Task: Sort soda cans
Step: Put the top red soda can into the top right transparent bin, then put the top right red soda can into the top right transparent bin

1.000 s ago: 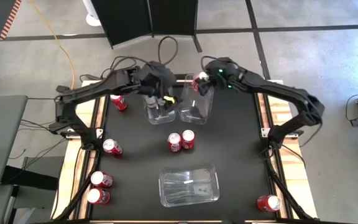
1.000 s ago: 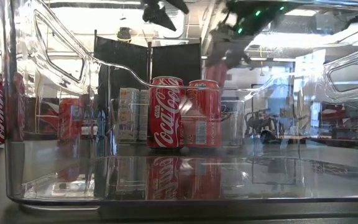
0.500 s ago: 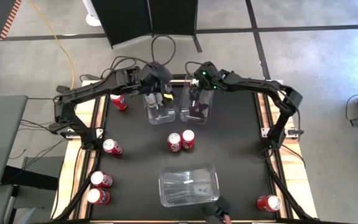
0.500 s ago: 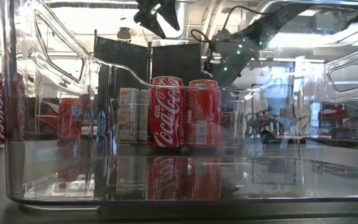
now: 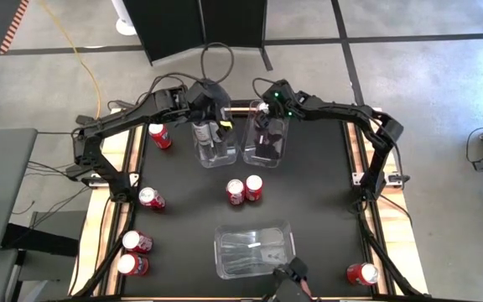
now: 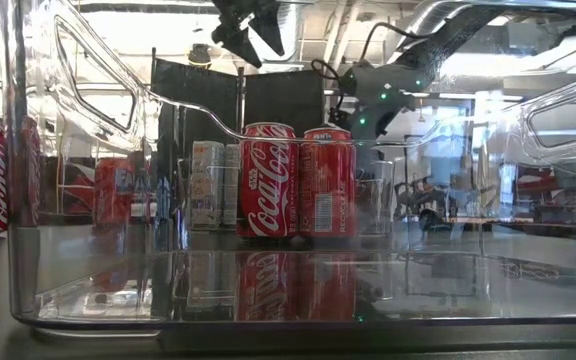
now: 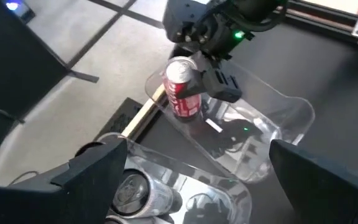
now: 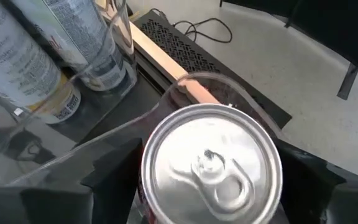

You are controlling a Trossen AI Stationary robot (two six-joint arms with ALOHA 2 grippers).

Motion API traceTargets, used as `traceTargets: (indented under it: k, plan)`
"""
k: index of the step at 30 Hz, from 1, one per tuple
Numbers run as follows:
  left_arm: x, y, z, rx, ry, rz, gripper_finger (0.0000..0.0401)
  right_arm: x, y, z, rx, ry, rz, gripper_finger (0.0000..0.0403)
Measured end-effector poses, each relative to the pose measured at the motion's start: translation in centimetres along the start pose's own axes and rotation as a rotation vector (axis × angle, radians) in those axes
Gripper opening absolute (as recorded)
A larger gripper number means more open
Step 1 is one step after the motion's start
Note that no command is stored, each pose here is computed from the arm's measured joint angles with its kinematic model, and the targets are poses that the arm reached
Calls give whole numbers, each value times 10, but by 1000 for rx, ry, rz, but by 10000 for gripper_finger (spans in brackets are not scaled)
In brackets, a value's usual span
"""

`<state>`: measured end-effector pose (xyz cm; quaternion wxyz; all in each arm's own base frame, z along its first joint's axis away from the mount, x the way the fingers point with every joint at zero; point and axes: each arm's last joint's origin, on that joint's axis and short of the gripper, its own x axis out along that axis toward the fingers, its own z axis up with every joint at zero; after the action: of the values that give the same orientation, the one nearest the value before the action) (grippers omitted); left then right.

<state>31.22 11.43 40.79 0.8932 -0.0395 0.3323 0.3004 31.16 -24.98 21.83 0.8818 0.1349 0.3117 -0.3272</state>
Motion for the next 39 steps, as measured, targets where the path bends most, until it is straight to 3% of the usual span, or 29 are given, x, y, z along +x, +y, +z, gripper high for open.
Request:
traceTargets:
  k: [16, 22, 28, 34, 39]
  plan:
    - [-3, -12, -1, -6, -1, -45, 389, 0, 1, 3, -33, -32, 20, 344]
    - [-5, -18, -2, -7, 5, -112, 389, -2, 1, 5, -30, -43, 36, 382]
    - [-6, -20, -7, 6, 54, -112, 389, -5, 0, 6, 54, -39, 37, 392]
    - [1, -32, -28, 98, 162, -143, 389, -42, 1, 27, 132, -144, 49, 388]
    - [14, -45, -58, 110, 184, -335, 389, -100, 2, 43, 175, -219, 74, 387]
